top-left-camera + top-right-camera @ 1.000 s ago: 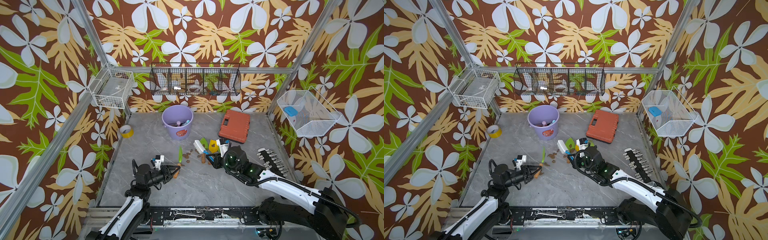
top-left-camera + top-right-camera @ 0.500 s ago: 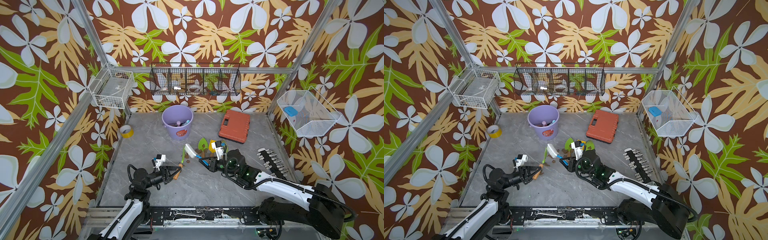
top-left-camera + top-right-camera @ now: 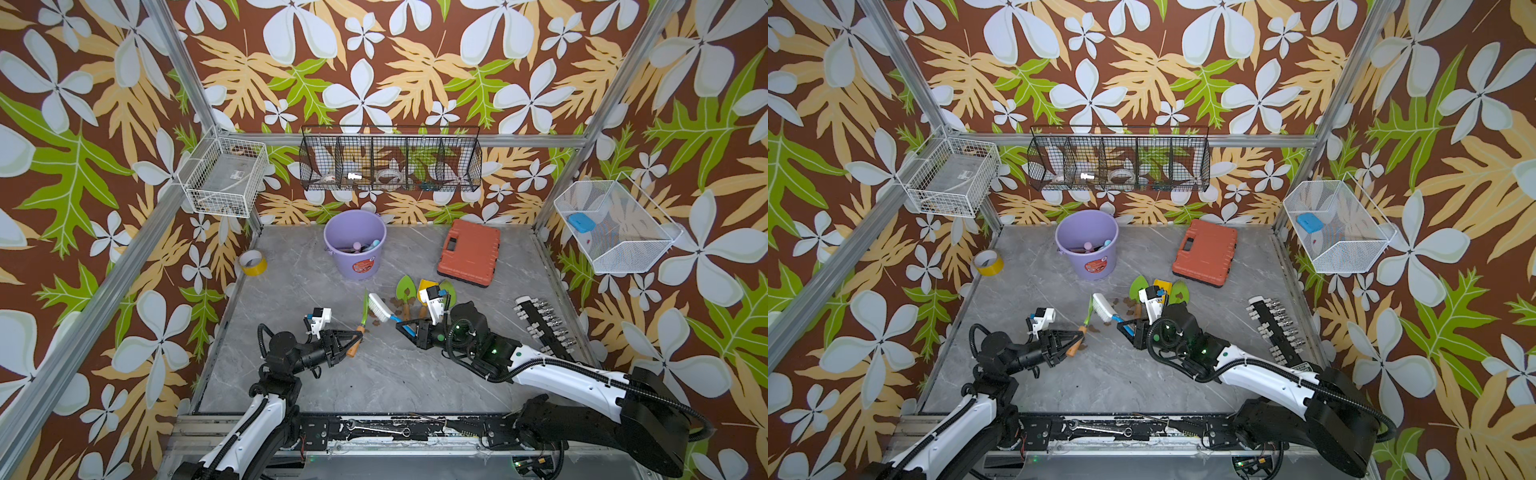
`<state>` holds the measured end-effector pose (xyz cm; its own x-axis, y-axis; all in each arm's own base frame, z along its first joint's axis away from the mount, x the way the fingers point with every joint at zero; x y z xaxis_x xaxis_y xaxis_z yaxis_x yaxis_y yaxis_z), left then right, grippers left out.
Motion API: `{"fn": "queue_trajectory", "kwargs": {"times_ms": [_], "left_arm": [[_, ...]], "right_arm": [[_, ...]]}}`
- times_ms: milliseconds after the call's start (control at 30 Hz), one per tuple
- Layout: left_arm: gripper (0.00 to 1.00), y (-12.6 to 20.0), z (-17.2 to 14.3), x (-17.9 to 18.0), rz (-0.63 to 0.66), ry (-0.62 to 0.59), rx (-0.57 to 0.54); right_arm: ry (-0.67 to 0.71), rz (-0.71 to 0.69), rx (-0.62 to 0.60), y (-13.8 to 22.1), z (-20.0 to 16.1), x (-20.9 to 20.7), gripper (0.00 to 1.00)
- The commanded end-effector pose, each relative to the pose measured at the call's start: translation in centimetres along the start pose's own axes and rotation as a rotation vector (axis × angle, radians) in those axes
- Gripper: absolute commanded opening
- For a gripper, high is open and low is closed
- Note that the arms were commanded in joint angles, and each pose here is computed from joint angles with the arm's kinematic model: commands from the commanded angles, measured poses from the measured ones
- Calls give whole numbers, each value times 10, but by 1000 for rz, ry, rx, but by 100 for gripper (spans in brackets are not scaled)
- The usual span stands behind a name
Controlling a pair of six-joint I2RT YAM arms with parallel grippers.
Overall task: Brush the soil off the hand trowel and place it into the bucket
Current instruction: Brush off the soil from the hand trowel.
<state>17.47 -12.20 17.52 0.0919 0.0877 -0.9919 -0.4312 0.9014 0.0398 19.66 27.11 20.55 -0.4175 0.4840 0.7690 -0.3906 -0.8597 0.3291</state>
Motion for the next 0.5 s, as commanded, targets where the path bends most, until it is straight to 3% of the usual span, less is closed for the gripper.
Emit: {"fn": "queue_trajectory", "kwargs": {"times_ms": [0, 367, 400, 467], "left_arm": [[0, -1, 2, -10, -30, -56, 8], [0, -2, 6, -2, 70, -79, -2], [0, -2, 8, 2, 129, -88, -11], [0, 4, 15, 17, 365, -130, -37]], "right_arm": [[3, -19, 58, -8, -11, -9, 0], [62, -252, -32, 4, 5, -29, 0], [66, -266, -38, 6, 6, -29, 0], [98, -285, -64, 12, 13, -24, 0]]}}
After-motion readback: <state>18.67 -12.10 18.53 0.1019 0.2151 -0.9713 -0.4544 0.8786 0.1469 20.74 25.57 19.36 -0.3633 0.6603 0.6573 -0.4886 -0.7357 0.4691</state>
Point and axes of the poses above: each gripper's point midway between its finger pads, its own y axis back along the fingers, its own x axis along the line the jaws close on, z = x × y, the point moved 6 cm from there along y, back along the fingers, and after that the axes turned 3 degrees about -y, right-handed, at the moved point
